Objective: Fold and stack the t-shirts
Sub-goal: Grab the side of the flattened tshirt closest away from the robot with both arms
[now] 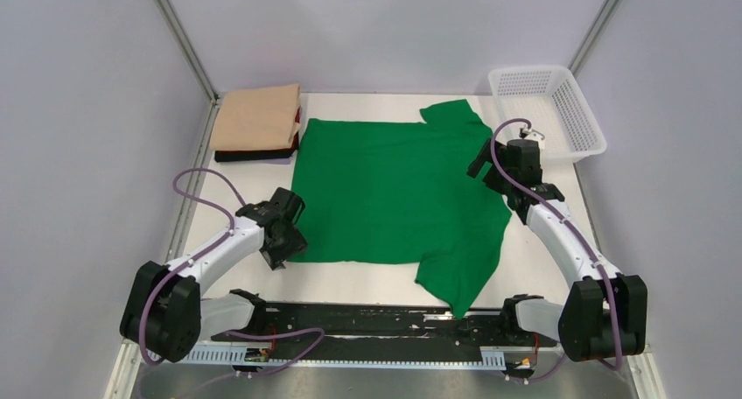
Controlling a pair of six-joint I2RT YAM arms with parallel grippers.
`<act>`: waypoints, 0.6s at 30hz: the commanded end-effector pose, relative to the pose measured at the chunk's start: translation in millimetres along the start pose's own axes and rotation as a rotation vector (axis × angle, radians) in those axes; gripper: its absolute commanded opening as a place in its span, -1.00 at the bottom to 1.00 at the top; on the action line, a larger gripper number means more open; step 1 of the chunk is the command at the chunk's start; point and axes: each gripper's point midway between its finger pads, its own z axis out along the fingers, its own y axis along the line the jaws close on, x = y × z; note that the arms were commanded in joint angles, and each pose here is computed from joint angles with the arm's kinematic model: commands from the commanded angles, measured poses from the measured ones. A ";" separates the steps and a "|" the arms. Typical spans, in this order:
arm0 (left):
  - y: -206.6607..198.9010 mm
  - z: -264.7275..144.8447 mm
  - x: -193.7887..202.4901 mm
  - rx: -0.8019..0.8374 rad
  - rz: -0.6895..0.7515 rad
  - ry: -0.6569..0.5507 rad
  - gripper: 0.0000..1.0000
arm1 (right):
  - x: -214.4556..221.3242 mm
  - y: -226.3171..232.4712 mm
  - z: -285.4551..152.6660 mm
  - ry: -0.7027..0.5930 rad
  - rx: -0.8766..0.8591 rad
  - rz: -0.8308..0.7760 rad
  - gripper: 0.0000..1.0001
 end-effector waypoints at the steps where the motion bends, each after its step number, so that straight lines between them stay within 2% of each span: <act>1: -7.7 14.1 -6.5 0.000 -0.077 -0.033 0.25 | -5.4 -6.2 -4.4 -0.027 0.037 0.008 1.00; 9: -8.3 28.2 -11.0 -0.012 -0.088 -0.053 -0.02 | 0.4 -15.7 -15.5 -0.014 0.070 0.004 1.00; 14: -8.7 31.9 -21.6 -0.022 -0.080 -0.081 -0.08 | 7.3 -21.0 -24.7 0.012 0.086 -0.002 1.00; 18: -17.4 36.1 -28.2 0.013 -0.075 -0.082 -0.26 | 14.0 -25.8 -32.7 0.040 0.103 -0.002 1.00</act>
